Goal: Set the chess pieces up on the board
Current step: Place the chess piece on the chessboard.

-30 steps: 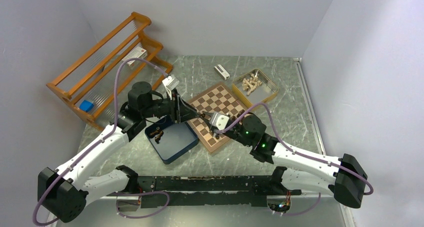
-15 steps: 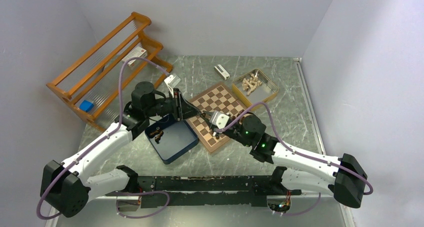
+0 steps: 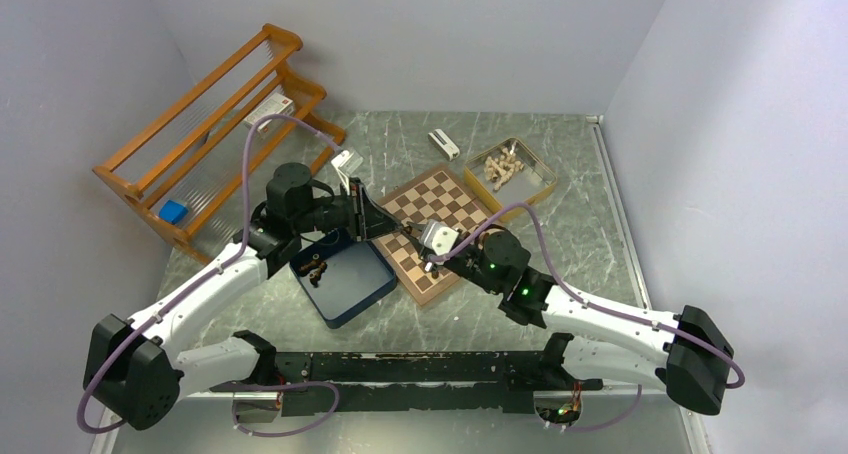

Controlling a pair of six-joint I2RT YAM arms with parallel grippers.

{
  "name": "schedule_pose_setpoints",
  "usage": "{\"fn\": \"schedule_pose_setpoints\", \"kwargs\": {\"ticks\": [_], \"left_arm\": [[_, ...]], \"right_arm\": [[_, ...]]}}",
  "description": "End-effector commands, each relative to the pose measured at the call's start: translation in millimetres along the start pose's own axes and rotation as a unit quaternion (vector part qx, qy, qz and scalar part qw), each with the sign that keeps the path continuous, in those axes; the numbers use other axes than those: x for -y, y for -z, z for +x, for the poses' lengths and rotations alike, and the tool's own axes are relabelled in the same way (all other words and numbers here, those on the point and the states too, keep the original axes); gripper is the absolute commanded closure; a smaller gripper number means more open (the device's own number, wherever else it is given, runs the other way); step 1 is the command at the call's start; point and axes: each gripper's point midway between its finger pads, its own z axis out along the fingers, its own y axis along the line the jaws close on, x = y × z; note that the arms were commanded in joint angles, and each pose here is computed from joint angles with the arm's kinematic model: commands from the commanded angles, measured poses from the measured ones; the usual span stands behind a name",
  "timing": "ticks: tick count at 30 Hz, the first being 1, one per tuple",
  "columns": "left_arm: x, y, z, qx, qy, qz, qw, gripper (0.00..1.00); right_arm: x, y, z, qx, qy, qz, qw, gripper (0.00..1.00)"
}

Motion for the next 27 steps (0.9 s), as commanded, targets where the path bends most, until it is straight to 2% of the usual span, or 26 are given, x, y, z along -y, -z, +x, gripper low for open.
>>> {"fn": "schedule_pose_setpoints", "kwargs": {"ticks": [1,6,11,16,20,24,27], "left_arm": [[7.0,0.6,-3.0,-0.002,-0.007,0.016,1.000,0.73],[10.5,-0.2,-2.8,0.001,-0.002,0.028,1.000,0.76],[10.5,-0.4,-2.7,0.001,-0.017,0.030,0.999,0.87],[9.4,-0.4,-2.8,-0.002,-0.027,0.028,0.999,0.95],[4.8,-1.0,-1.4,-0.009,-0.037,0.019,0.999,0.95],[-4.9,-1.6,-0.9,-0.019,-0.051,-0.004,0.998,0.95],[-14.4,-0.9,-0.2,-0.026,-0.069,-0.027,0.997,0.95]], "right_arm": [[7.5,-0.4,-6.7,0.015,-0.005,0.019,1.000,1.00],[6.1,-1.7,-5.8,0.012,-0.005,0.015,1.000,1.00],[1.0,-1.4,-2.8,0.010,-0.007,0.004,1.000,0.98],[-1.9,2.4,6.5,-0.003,-0.020,0.007,1.000,0.81],[3.8,8.2,15.0,-0.022,-0.037,0.031,0.999,0.66],[4.0,14.0,20.3,-0.039,-0.059,0.037,0.997,0.39],[6.1,20.4,26.3,-0.056,-0.089,0.053,0.993,0.32]]}}
